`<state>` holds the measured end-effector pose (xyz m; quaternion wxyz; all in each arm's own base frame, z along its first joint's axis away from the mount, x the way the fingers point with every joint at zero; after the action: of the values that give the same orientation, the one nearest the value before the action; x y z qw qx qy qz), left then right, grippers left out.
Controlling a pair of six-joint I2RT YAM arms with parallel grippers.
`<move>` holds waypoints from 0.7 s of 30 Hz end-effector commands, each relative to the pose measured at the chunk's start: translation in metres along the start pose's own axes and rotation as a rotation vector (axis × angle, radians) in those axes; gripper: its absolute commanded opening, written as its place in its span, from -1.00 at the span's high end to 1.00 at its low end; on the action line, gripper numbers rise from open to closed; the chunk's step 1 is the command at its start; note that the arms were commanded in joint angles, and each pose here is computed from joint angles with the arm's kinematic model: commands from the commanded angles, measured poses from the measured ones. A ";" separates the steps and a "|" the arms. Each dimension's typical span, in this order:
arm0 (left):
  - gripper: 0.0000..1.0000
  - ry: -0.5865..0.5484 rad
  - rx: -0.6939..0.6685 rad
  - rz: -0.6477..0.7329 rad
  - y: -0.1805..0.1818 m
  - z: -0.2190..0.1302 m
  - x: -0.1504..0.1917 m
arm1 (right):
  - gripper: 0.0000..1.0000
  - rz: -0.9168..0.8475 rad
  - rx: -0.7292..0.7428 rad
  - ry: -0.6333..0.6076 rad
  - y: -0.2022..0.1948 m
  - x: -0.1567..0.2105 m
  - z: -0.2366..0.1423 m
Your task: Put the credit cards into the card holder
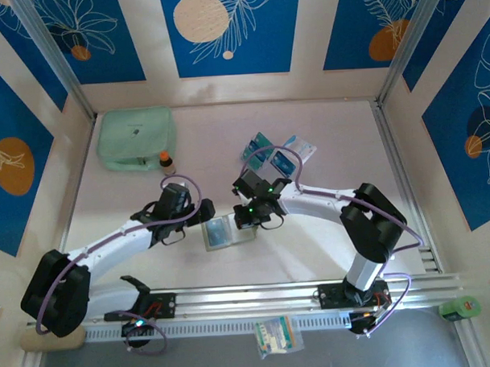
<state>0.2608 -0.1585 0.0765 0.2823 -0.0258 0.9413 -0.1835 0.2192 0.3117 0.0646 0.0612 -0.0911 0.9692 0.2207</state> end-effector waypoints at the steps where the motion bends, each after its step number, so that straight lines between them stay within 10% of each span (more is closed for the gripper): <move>1: -0.99 -0.027 0.089 -0.044 -0.011 0.002 -0.003 | 0.99 -0.021 0.028 0.026 -0.008 0.001 0.005; 21: -1.00 0.046 0.190 -0.050 -0.025 0.026 0.011 | 1.00 0.074 0.096 0.102 -0.057 0.022 0.037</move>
<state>0.2643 -0.1891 0.0609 0.2611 -0.0181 0.9284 -0.2638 0.2288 0.2927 0.0290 0.0442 -0.0738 0.9749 0.2054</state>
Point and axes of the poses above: each hand's point on the last joint's axis, 136 mm out from that joint toward the fingers, its own z axis out along the fingers, its own y axis along the line the jaws close on, x = y × z, the point moved 1 cm from there along -z, back along the fingers, and after that the axes turned 8 degrees about z, right-handed, at the moved point
